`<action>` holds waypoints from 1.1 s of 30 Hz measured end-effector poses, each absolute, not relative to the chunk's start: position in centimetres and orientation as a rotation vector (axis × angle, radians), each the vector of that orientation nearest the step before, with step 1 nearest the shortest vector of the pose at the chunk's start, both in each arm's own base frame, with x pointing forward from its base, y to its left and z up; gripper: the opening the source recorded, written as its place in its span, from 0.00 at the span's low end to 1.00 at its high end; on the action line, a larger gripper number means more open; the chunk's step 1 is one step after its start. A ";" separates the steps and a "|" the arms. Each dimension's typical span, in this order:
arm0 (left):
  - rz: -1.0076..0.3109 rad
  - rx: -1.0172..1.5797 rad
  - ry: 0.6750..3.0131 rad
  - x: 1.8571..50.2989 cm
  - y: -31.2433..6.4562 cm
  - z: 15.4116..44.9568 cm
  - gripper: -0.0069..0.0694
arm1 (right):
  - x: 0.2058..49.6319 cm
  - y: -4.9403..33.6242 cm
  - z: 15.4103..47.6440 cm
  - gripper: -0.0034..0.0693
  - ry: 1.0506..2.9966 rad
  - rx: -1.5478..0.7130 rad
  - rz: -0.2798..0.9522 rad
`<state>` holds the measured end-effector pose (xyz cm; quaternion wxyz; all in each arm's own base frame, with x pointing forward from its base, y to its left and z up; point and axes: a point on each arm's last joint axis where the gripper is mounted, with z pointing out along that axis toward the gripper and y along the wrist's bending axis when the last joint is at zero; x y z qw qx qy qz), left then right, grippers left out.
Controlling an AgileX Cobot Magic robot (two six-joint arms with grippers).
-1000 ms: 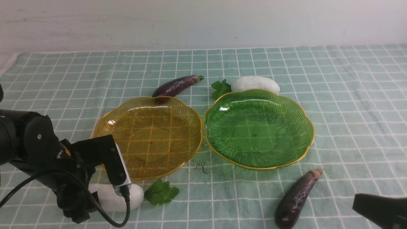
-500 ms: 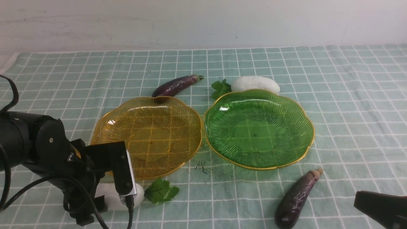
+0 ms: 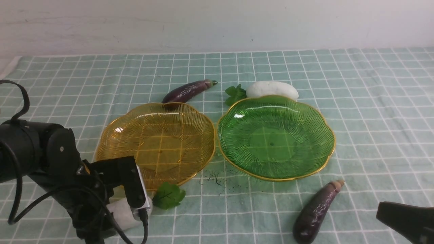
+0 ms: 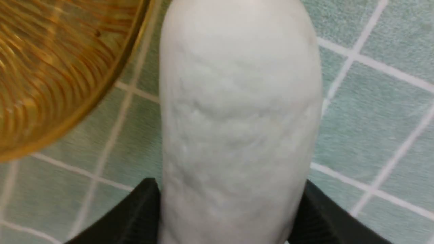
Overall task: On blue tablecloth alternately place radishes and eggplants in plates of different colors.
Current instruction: 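Pick up the white radish and place it in the left plate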
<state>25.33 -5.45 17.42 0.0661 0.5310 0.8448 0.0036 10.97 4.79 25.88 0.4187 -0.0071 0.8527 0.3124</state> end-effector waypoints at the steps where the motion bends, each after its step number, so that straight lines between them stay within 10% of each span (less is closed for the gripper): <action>1: -0.028 1.569 2.606 24.8 -5.4 17.6 0.65 | 11.0 4.8 25.9 0.03 2.138 -0.018 0.784; 11: -0.306 1.102 2.720 20.4 -7.7 24.5 0.65 | 11.9 4.9 30.0 0.03 2.125 -0.087 0.767; 20: -0.385 0.315 2.608 25.1 -7.9 29.9 0.65 | 18.5 3.8 31.0 0.03 2.487 -0.075 0.625; 33: -0.326 0.181 2.824 34.9 -7.6 23.7 0.65 | 24.2 8.5 24.7 0.19 2.799 -0.126 0.584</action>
